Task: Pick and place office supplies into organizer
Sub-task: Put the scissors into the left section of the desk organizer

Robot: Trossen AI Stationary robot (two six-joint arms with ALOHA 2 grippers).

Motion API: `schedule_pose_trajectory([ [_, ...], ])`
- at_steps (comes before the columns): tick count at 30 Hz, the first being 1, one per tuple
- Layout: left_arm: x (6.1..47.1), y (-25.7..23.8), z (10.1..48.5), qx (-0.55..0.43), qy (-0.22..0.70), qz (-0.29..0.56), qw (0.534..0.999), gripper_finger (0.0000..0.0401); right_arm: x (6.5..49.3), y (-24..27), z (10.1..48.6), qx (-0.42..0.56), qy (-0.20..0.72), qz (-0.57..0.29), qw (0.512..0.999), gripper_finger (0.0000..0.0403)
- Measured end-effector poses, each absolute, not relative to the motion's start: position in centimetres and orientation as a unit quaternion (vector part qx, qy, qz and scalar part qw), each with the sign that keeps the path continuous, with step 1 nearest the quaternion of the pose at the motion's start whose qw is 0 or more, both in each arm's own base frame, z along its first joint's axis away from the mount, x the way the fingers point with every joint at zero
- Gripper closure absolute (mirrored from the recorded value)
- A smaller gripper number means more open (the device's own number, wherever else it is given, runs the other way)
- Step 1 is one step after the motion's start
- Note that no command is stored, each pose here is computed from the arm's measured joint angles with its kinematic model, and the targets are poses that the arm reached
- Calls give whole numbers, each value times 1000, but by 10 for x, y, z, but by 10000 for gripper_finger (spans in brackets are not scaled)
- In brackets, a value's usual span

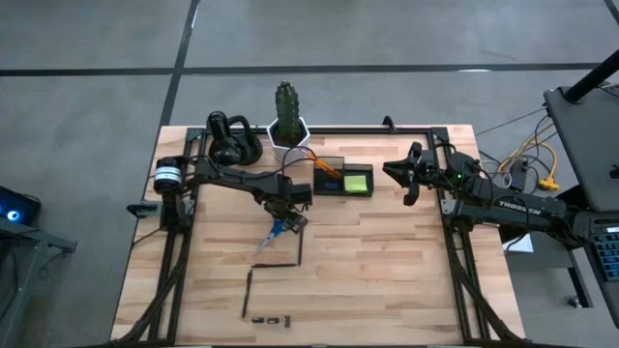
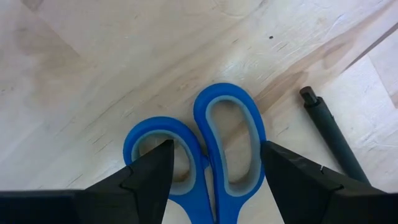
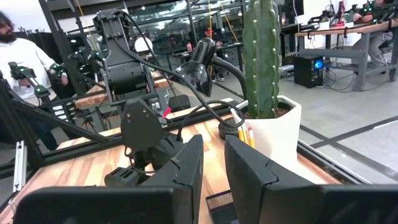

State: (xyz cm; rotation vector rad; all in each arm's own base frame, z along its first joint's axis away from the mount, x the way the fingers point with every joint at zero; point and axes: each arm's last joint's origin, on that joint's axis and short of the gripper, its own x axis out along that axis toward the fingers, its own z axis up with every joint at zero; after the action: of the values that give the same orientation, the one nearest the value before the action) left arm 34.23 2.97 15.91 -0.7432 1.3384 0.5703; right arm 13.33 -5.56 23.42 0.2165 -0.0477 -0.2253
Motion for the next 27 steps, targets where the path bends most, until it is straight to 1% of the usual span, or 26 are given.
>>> schedule_pose_trajectory([
  [3,341,30,157,-333,598,255,683,183,133,-56,234,108,-24,-112,988,346],
  [11,338,29,154,-333,602,259,678,232,133,-56,234,107,-24,-112,988,346],
  [20,337,30,152,-326,605,268,675,260,133,-56,234,107,-24,-112,988,346],
  [27,335,30,150,-325,607,269,674,290,133,-56,234,107,-24,-112,988,346],
])
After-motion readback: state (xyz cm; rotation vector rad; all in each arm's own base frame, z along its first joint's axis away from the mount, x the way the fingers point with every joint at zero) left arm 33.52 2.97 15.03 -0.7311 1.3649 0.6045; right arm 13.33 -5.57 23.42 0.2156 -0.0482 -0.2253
